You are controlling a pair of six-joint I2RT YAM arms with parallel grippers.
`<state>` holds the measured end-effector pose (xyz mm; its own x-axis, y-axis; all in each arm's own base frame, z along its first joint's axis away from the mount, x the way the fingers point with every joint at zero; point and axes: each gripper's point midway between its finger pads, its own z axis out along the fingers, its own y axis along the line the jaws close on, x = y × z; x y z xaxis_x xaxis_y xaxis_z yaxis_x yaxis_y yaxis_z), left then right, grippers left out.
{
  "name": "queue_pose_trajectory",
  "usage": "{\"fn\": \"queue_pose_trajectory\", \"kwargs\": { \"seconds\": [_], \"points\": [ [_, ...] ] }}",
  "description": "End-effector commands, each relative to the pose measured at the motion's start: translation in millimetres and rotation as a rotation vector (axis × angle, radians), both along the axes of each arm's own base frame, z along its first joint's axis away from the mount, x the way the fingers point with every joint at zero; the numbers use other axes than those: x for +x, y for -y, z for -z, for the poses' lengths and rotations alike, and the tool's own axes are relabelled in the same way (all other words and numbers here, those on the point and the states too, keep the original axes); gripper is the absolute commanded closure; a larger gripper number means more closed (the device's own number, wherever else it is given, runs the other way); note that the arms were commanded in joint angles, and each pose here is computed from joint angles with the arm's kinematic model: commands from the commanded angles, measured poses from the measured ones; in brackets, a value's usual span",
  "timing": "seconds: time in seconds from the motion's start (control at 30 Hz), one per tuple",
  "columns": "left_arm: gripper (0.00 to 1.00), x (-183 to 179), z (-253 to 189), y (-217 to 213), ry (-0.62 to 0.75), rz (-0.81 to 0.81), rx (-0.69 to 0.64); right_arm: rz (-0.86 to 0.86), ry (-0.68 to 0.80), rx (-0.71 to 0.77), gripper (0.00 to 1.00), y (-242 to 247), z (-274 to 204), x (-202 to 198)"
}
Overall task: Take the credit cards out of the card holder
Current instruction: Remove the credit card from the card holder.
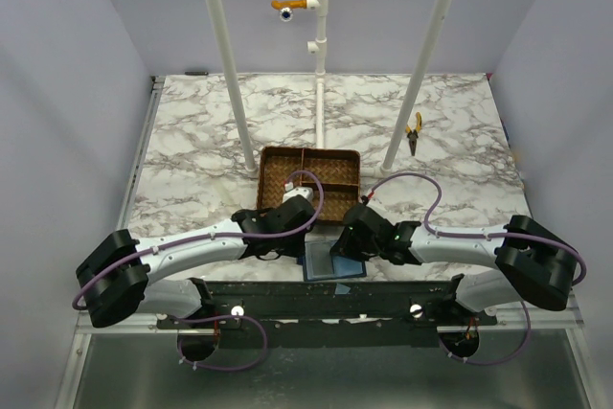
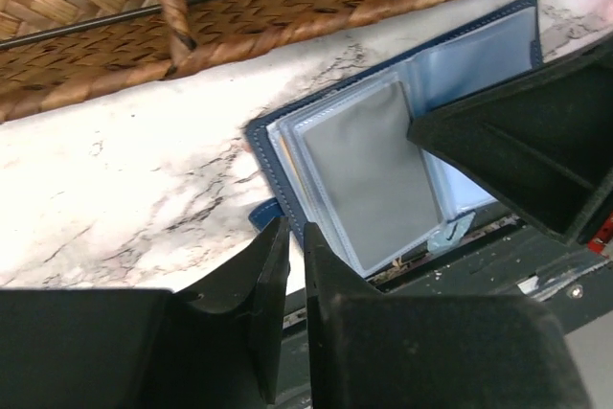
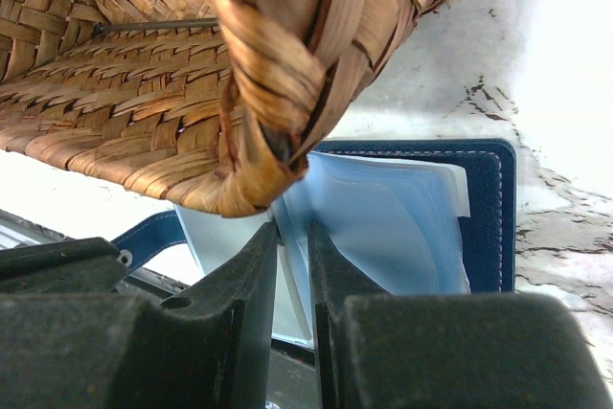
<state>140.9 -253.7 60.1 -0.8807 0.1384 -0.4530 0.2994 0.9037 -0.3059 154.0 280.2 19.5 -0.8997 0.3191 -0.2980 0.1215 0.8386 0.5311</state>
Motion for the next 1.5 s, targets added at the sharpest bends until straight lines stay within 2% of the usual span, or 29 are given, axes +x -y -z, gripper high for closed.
{"fn": "queue_pose_trajectory", "kwargs": {
  "seconds": [0.0, 0.2, 0.4, 0.6, 0.93, 1.33, 1.4, 1.47],
  "points": [
    [0.84, 5, 2, -16, 0.038, -0.036, 0.077, -0.022, -0.069, -0.111, 0.79, 23, 29, -17],
    [0.71, 6, 4, -22, 0.046, -0.028, 0.108, -0.029, -0.069, -0.117, 0.79, 23, 29, -17],
    [0.65, 7, 1, -30, 0.058, -0.040, 0.132, -0.030, -0.071, -0.117, 0.79, 22, 30, -17],
    [0.65, 4, 4, -30, 0.054, -0.031, 0.129, -0.030, -0.072, -0.113, 0.79, 22, 30, -17],
    [0.76, -3, 13, -16, 0.000, -0.007, 0.081, -0.028, -0.068, -0.111, 0.79, 22, 28, -17],
    [0.83, -9, 21, -23, -0.028, -0.024, 0.097, -0.028, -0.063, -0.106, 0.78, 23, 27, -17],
    [0.89, -9, 20, -24, -0.025, -0.026, 0.099, -0.029, -0.062, -0.102, 0.78, 22, 26, -17],
    [1.00, -7, 17, -24, -0.018, -0.026, 0.098, -0.031, -0.058, -0.099, 0.78, 21, 25, -16]
  ]
}}
